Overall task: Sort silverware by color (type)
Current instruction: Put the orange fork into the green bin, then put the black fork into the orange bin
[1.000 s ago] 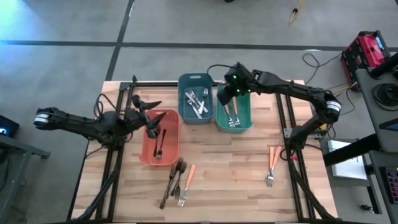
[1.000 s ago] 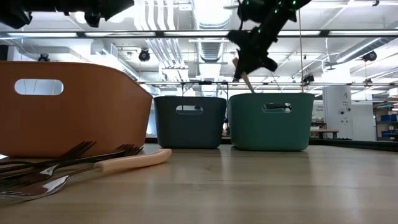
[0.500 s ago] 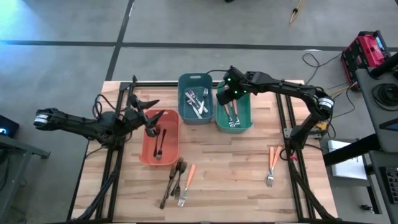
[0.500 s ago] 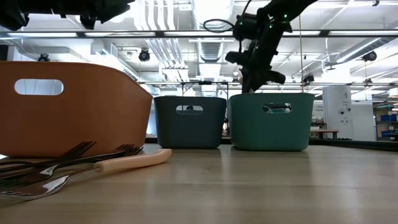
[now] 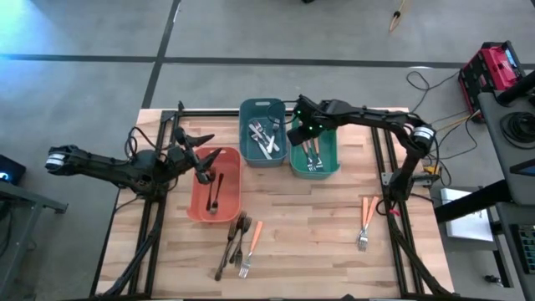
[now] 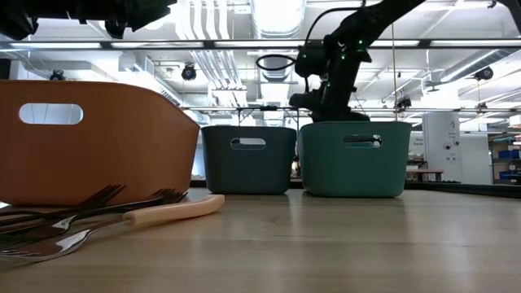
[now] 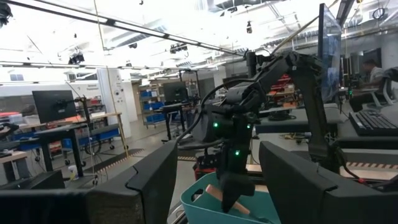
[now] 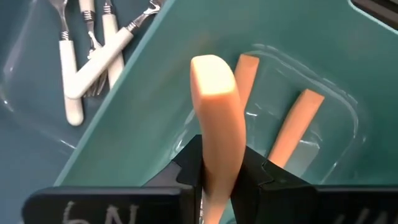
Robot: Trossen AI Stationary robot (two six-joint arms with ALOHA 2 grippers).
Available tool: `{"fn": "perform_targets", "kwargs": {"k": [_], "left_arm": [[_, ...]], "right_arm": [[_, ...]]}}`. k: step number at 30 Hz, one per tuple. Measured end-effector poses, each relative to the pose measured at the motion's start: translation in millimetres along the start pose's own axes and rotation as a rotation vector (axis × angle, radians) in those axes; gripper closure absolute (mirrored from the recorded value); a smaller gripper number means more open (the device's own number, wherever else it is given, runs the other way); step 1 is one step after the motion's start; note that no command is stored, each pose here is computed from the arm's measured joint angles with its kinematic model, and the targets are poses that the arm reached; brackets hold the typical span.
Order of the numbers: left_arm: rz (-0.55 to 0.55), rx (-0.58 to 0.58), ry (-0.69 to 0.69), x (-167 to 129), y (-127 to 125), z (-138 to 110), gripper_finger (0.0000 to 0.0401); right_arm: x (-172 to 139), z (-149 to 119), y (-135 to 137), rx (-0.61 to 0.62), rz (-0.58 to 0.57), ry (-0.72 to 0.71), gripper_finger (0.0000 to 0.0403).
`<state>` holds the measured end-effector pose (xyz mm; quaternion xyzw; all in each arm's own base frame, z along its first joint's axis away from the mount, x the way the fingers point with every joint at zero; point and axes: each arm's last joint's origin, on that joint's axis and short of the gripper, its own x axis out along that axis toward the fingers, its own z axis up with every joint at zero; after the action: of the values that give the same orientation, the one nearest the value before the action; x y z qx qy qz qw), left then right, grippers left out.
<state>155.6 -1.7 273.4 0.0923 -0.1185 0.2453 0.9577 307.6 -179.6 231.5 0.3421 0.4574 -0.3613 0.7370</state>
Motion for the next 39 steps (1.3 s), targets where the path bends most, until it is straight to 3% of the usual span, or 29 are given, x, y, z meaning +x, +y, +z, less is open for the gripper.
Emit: {"fn": "perform_targets", "kwargs": {"k": [9,19,27,33,39], "left_arm": [[0.001,0.001,0.001,0,0,0,0.0191],[0.001,0.002,0.002,0,0,0,0.0191],[0.001,0.002,0.002,0,0,0,0.0191],[0.001,0.002,0.002,0,0,0,0.0191],[-0.003,-0.027,0.014,2,-2,-3,0.0191]], "right_arm": [[3,1,-1,-0.006,-0.058,-0.024,0.0358],[3,1,-3,-0.003,-0.095,-0.046,0.0311],[1,1,-3,-0.016,-0.092,-0.049,0.0299],[-17,0,0,-0.042,-0.064,-0.092,0.0305],[-49,-11,19,-0.136,0.014,-0.174,0.0319]]}}
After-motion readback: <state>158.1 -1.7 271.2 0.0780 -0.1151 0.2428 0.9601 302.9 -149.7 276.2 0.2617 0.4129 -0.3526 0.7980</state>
